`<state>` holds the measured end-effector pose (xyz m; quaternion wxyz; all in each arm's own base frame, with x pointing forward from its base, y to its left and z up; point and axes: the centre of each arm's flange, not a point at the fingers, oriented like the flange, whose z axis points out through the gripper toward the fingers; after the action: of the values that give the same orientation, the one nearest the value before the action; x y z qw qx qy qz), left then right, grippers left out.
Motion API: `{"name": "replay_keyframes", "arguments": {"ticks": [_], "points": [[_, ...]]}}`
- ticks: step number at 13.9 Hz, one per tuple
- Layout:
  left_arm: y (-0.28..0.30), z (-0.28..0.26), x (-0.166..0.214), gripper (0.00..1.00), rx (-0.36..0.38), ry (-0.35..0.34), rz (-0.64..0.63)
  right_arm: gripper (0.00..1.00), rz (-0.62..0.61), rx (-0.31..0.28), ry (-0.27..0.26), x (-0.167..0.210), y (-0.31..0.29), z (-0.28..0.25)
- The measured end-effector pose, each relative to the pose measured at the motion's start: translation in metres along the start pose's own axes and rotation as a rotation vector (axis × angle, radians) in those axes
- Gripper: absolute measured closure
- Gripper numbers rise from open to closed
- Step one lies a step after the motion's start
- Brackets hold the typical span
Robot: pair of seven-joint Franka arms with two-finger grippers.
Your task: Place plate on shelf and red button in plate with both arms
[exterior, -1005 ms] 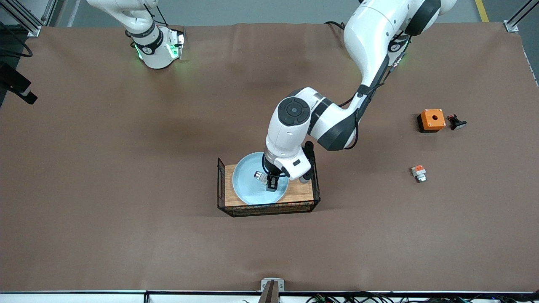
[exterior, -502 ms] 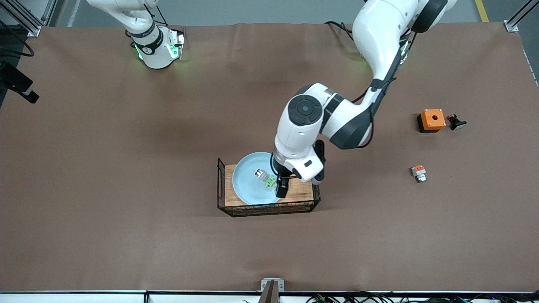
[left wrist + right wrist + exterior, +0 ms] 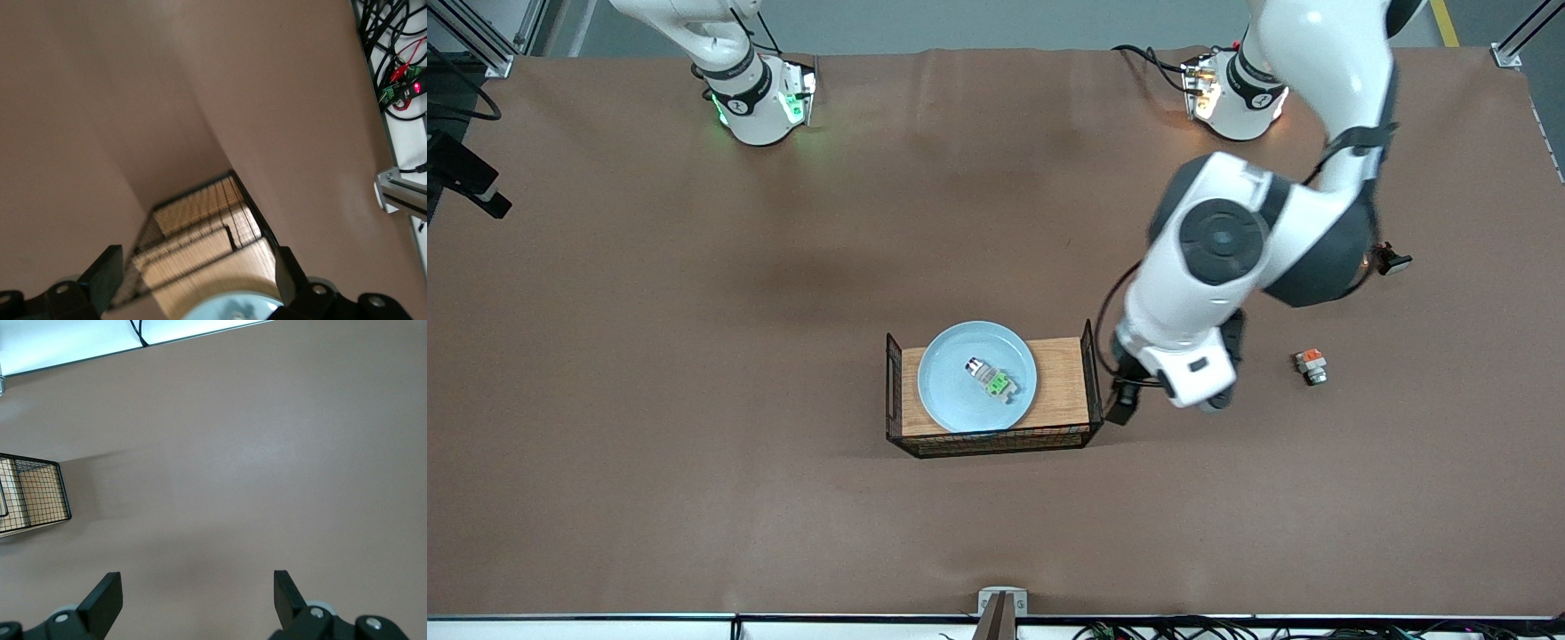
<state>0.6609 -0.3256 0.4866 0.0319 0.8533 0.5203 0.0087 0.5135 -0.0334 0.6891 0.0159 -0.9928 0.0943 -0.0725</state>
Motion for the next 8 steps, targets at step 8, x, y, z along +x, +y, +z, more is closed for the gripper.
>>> {"name": "replay_keyframes", "arguments": {"ticks": [8], "points": [[-0.103, -0.116, 0.203, 0.00, 0.096, -0.075, 0.675, 0.00, -0.004, -0.007, -0.010, -0.001, -0.001, 0.001]]}}
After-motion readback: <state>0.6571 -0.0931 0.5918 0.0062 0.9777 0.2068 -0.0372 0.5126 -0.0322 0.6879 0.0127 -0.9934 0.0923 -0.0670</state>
